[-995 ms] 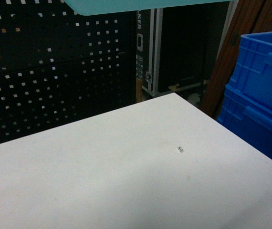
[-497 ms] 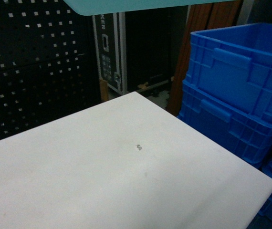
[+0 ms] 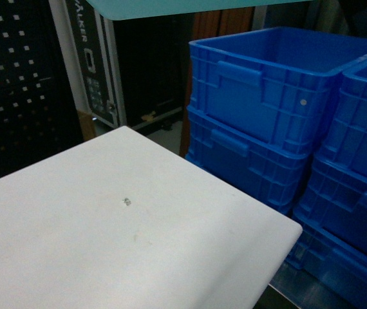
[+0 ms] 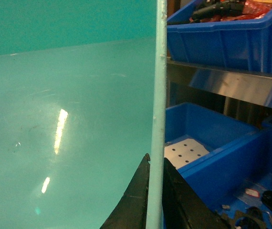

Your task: Stack blue boxes stably on right

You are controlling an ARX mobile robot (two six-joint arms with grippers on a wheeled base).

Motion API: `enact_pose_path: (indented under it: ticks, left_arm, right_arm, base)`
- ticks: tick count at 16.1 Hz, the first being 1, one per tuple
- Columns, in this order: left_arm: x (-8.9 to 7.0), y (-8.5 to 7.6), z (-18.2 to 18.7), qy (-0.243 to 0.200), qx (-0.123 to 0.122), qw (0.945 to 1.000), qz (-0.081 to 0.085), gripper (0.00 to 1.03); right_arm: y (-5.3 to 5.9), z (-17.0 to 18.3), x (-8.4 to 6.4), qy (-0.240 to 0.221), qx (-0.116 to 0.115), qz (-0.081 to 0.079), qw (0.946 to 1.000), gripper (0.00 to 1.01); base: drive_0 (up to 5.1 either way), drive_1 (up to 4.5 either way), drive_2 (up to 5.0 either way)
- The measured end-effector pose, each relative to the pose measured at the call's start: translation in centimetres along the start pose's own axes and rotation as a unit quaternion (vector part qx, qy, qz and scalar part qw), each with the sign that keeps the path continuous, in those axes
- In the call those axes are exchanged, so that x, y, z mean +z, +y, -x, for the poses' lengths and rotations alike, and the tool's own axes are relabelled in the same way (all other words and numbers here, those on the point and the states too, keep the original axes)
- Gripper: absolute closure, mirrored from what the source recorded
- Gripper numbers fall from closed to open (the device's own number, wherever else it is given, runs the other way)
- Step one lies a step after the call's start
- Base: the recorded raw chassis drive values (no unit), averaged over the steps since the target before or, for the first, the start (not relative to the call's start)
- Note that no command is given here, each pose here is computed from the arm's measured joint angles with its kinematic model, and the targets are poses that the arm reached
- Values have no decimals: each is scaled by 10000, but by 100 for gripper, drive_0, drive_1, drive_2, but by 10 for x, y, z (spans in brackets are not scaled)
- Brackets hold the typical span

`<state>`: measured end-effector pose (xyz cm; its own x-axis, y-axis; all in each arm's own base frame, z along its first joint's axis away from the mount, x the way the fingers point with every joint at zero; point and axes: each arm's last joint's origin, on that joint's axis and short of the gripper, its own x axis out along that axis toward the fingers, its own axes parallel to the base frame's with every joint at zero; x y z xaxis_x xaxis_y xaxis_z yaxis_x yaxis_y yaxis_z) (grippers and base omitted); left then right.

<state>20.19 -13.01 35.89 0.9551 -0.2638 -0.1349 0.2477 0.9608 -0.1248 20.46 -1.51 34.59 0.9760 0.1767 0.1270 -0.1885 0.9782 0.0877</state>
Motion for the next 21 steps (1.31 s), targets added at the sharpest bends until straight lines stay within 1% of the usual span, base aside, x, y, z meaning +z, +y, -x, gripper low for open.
enact_pose_path:
  ticks: [21]
  left_arm:
    - [0, 0, 0, 4, 1, 10000, -3, 101]
  right_arm:
    - [0, 0, 0, 0, 0, 0, 10000, 94]
  base:
    - [-147, -147, -147]
